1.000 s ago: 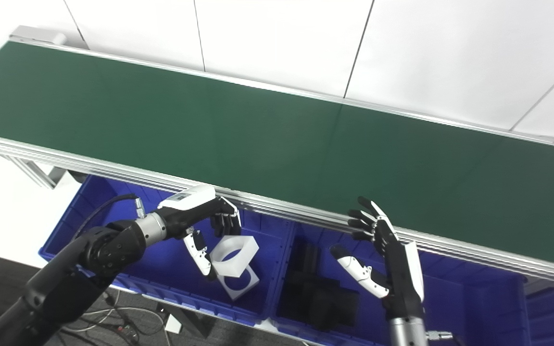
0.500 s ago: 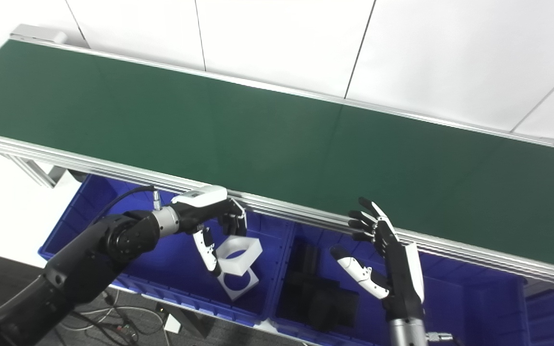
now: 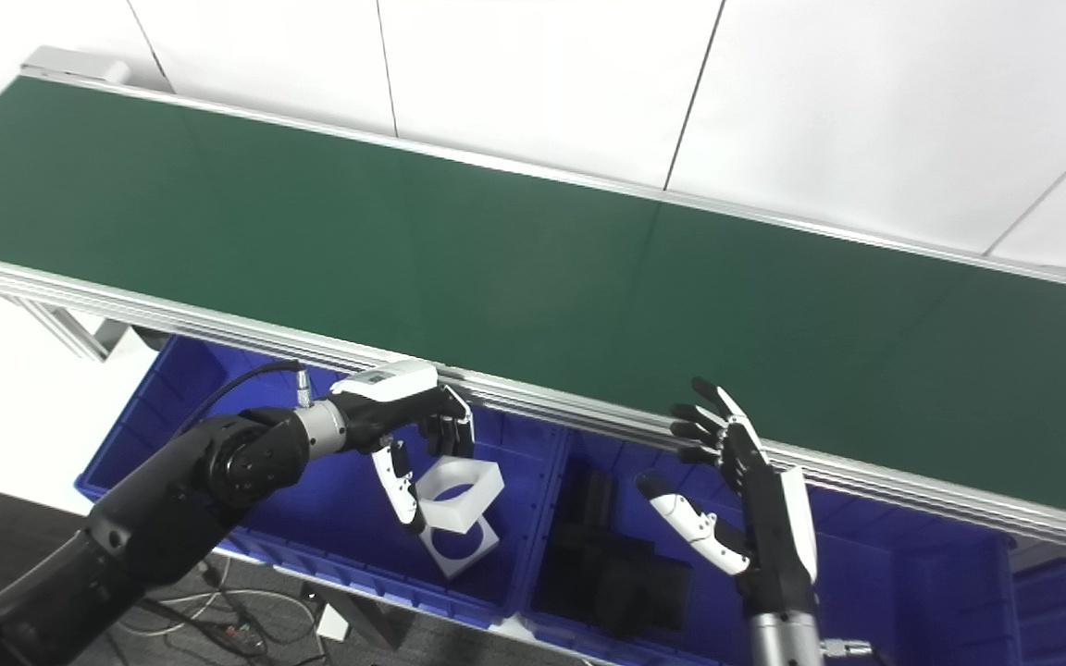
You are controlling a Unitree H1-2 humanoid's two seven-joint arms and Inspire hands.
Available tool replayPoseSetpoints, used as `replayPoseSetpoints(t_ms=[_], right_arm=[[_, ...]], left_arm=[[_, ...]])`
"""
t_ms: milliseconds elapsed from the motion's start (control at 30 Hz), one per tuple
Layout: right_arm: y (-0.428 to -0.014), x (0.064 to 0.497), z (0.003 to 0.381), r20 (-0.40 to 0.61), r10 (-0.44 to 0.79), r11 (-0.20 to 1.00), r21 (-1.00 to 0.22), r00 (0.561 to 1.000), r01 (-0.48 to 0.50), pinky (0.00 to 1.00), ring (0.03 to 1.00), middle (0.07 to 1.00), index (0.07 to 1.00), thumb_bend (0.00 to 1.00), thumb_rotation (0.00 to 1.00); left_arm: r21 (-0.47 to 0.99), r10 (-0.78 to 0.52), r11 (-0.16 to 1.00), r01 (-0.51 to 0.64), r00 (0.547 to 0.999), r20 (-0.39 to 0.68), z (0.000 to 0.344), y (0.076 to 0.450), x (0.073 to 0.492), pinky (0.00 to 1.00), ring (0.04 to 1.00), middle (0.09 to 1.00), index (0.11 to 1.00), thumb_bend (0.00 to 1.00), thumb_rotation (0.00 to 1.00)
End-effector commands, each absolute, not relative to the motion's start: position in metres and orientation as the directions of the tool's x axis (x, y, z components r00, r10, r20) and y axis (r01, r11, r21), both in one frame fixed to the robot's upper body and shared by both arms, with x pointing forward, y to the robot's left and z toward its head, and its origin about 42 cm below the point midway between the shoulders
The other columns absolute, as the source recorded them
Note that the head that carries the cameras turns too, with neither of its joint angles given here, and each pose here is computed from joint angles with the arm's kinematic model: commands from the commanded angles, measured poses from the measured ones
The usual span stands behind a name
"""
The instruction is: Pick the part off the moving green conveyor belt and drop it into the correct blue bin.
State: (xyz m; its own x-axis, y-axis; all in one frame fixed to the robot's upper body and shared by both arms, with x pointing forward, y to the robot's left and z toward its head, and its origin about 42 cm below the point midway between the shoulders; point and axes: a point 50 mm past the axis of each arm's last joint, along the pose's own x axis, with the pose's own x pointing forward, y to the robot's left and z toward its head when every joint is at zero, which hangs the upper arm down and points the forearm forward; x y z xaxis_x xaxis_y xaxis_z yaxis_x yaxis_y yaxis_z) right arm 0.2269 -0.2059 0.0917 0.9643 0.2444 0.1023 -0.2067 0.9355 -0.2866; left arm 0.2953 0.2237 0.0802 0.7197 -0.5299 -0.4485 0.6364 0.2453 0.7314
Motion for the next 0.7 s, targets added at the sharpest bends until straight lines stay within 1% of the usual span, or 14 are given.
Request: replayPoseSetpoints(t_ms=[0, 100, 133, 167, 200, 233, 267, 333, 467, 667], right_arm=[[-0.2036, 0.2286, 0.1027, 0.145, 0.245, 0.938, -0.286, 0.959, -0.196, 0.65, 0.742, 0.779, 0.881, 0.65, 0.51], [-0.2032, 0.2284, 0.1026, 0.147, 0.246, 0.939, -0.282, 0.958, -0.198, 0.65, 0.742, 0.78, 0.883, 0.65, 0.52], [-0.2031, 0.2283, 0.1026, 0.148, 0.246, 0.938, -0.283, 0.958, -0.197, 0.65, 0.742, 0.781, 0.883, 0.66, 0.53], [-0.203, 0.2281, 0.1028, 0.149, 0.246, 0.938, -0.284, 0.958, -0.197, 0.65, 0.741, 0.78, 0.883, 0.66, 0.53], [-0.2028, 0.2279, 0.103, 0.148, 0.246, 0.938, -0.284, 0.958, -0.197, 0.65, 0.742, 0.78, 0.883, 0.65, 0.53], [-0.2027, 0.2278, 0.1031, 0.149, 0.246, 0.938, -0.284, 0.958, -0.197, 0.65, 0.742, 0.781, 0.884, 0.65, 0.52], [-0.2027, 0.2278, 0.103, 0.15, 0.246, 0.938, -0.284, 0.958, -0.197, 0.65, 0.742, 0.781, 0.884, 0.65, 0.52], [-0.2024, 0.2278, 0.1028, 0.148, 0.242, 0.94, -0.281, 0.959, -0.194, 0.65, 0.742, 0.779, 0.883, 0.65, 0.51], [-0.202, 0.2277, 0.1028, 0.149, 0.242, 0.94, -0.28, 0.959, -0.194, 0.65, 0.74, 0.777, 0.884, 0.64, 0.5], [-0.2022, 0.2278, 0.1022, 0.15, 0.242, 0.941, -0.276, 0.958, -0.195, 0.65, 0.743, 0.778, 0.885, 0.64, 0.49]], left_arm=[[0.775, -0.531, 0.244, 0.583, 0.749, -0.397, 0.0968, 0.2259, 0.3054, 0.59, 0.536, 0.49, 0.493, 0.52, 0.0], [0.781, -0.529, 0.227, 0.581, 0.747, -0.402, 0.0988, 0.2264, 0.3046, 0.66, 0.627, 0.52, 0.477, 0.52, 0.0], [0.783, -0.529, 0.226, 0.58, 0.747, -0.402, 0.0993, 0.2264, 0.3044, 0.68, 0.658, 0.606, 0.489, 0.52, 0.03], [0.783, -0.528, 0.226, 0.58, 0.748, -0.401, 0.0998, 0.2265, 0.3042, 0.69, 0.668, 0.639, 0.493, 0.52, 0.04], [0.782, -0.527, 0.228, 0.58, 0.749, -0.402, 0.1001, 0.2267, 0.3041, 0.71, 0.688, 0.676, 0.627, 0.72, 0.02], [0.781, -0.526, 0.229, 0.581, 0.749, -0.403, 0.1005, 0.2268, 0.3041, 0.72, 0.7, 0.693, 0.673, 0.78, 0.01], [0.782, -0.525, 0.227, 0.58, 0.749, -0.404, 0.1007, 0.2268, 0.304, 0.72, 0.702, 0.696, 0.681, 0.79, 0.01], [0.782, -0.524, 0.225, 0.581, 0.749, -0.406, 0.1008, 0.2272, 0.304, 0.74, 0.731, 0.726, 0.733, 0.83, 0.03], [0.785, -0.523, 0.216, 0.58, 0.748, -0.409, 0.1019, 0.2279, 0.3036, 0.76, 0.761, 0.765, 0.787, 0.85, 0.08], [0.785, -0.512, 0.208, 0.584, 0.749, -0.421, 0.103, 0.2281, 0.3032, 0.77, 0.781, 0.784, 0.811, 0.87, 0.1]])
